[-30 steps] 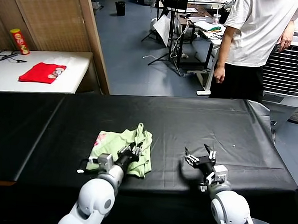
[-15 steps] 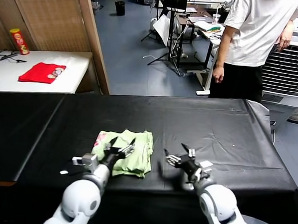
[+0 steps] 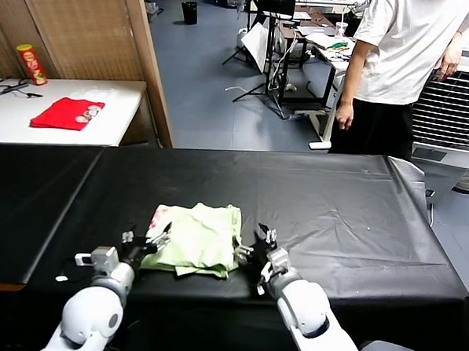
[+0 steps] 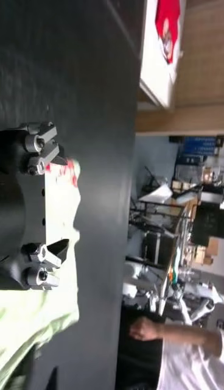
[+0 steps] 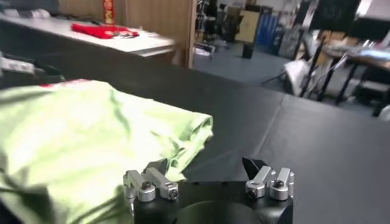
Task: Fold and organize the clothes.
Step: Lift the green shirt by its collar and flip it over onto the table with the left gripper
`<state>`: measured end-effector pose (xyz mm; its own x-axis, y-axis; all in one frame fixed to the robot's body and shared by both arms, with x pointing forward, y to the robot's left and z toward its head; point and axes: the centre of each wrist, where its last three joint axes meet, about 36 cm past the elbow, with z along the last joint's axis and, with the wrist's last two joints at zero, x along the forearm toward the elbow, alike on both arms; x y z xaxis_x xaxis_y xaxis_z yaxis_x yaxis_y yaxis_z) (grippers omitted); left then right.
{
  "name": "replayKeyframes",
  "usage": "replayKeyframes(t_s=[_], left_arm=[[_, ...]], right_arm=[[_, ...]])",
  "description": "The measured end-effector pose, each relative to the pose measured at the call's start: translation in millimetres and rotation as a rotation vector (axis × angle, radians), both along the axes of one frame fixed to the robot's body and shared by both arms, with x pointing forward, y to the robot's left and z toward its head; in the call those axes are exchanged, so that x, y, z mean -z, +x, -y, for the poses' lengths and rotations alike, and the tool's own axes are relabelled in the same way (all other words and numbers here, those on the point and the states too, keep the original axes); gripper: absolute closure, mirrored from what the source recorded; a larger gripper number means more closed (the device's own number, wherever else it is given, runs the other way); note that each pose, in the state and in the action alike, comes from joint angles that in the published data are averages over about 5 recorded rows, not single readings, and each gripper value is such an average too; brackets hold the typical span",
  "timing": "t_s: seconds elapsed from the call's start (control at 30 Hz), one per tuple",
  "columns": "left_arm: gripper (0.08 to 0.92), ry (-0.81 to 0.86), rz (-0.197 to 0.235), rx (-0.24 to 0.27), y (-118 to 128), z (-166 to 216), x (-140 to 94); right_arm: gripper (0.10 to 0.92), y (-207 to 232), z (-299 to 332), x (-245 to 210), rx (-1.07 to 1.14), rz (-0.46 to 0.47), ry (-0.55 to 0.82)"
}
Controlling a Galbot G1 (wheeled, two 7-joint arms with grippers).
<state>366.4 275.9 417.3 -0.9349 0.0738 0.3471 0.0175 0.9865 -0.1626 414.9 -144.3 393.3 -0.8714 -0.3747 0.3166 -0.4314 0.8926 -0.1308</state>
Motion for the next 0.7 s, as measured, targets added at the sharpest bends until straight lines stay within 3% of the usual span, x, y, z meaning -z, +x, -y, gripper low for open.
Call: replayKeyframes(t_s=[0.2, 0.5, 0.6, 0.7], left_arm=[[0.201, -0.155, -0.027, -0.043, 7.4, -19.1, 5.5], [0.203, -0.421, -0.123, -0.073, 7.9, -34.8, 17.1], [0.268, -0.471, -0.139, -0.078, 7.7, -35.6, 20.9], [0.422, -0.497, -0.15, -0.088, 8.4, -35.3, 24.9]], right_arm=[[0.224, -3.8, 6.8, -17.9, 0.028, 0.047, 0.098], [0.224, -16.9, 20.6, -31.0, 0.044, 0.085, 0.115], [0.224, -18.6, 21.2, -33.9, 0.046, 0.092, 0.119], [0.224, -20.4, 20.9, -35.6, 0.045, 0.095, 0.123]])
